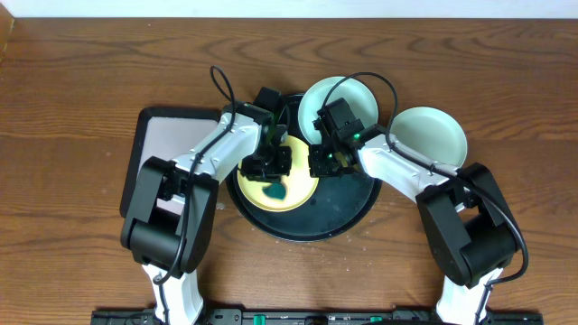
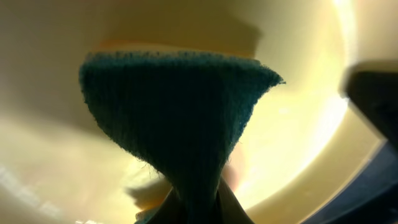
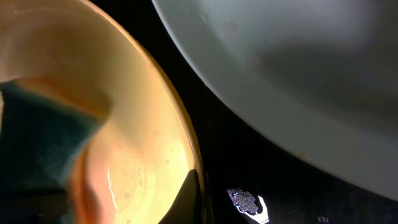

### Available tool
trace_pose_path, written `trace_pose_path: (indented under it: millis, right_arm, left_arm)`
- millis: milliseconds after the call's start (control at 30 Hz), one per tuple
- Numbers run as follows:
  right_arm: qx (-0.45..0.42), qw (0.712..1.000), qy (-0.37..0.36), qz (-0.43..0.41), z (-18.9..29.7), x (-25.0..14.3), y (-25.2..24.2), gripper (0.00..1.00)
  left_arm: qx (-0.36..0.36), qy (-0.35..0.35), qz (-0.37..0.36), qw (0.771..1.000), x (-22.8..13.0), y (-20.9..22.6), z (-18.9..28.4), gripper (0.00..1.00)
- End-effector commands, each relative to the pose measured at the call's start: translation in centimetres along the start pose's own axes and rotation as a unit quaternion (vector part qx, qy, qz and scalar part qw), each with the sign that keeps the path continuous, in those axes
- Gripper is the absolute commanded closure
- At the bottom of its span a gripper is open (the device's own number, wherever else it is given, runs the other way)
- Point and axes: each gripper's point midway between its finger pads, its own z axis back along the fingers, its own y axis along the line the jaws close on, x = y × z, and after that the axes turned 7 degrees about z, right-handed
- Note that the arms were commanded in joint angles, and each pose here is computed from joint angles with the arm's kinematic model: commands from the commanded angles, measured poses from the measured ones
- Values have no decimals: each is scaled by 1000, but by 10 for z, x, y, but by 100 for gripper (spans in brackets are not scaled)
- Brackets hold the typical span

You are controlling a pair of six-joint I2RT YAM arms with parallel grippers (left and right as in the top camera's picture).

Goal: Clean dirty plates on tray and stack at the side

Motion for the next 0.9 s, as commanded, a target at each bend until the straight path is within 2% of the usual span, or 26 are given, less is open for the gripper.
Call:
trace_pose_path:
  millis: [0, 67, 133, 267, 367, 500, 600, 700, 800, 867]
  right_arm:
    - [-20, 1000, 9, 1, -7, -5, -8, 99]
    - [-20, 1000, 9, 1, -7, -5, -8, 99]
    - [-20, 1000, 9, 0, -7, -5, -8, 99]
    - [-20, 1000, 9, 1, -7, -5, -8, 99]
    - [-20, 1000, 9, 1, -7, -5, -8, 99]
    - [-20, 1000, 9, 0, -7, -5, -8, 99]
    - [-20, 1000, 9, 0, -7, -5, -8, 99]
    - [-20, 1000, 9, 0, -7, -5, -8, 99]
    - [-20, 1000, 9, 0, -7, -5, -8, 99]
    - [-20, 1000, 9, 0, -7, -5, -8, 99]
  left_arm:
    - [-50, -11, -45, 998, 11, -21, -5, 92]
    - [-25, -50, -39, 998, 28, -14, -4, 93]
    - [35, -94, 0, 995, 45, 6, -1, 92]
    - [173, -172, 96, 965, 63, 58, 15, 93]
    - [223, -177, 125, 951, 56, 77, 22, 93]
    - [239, -127, 123, 955, 32, 83, 19, 93]
    - [203, -64, 95, 972, 11, 71, 10, 92]
    - [87, 14, 14, 996, -9, 30, -3, 93]
    - [-34, 61, -48, 996, -25, -10, -4, 93]
    - [-75, 66, -62, 993, -26, -24, -2, 93]
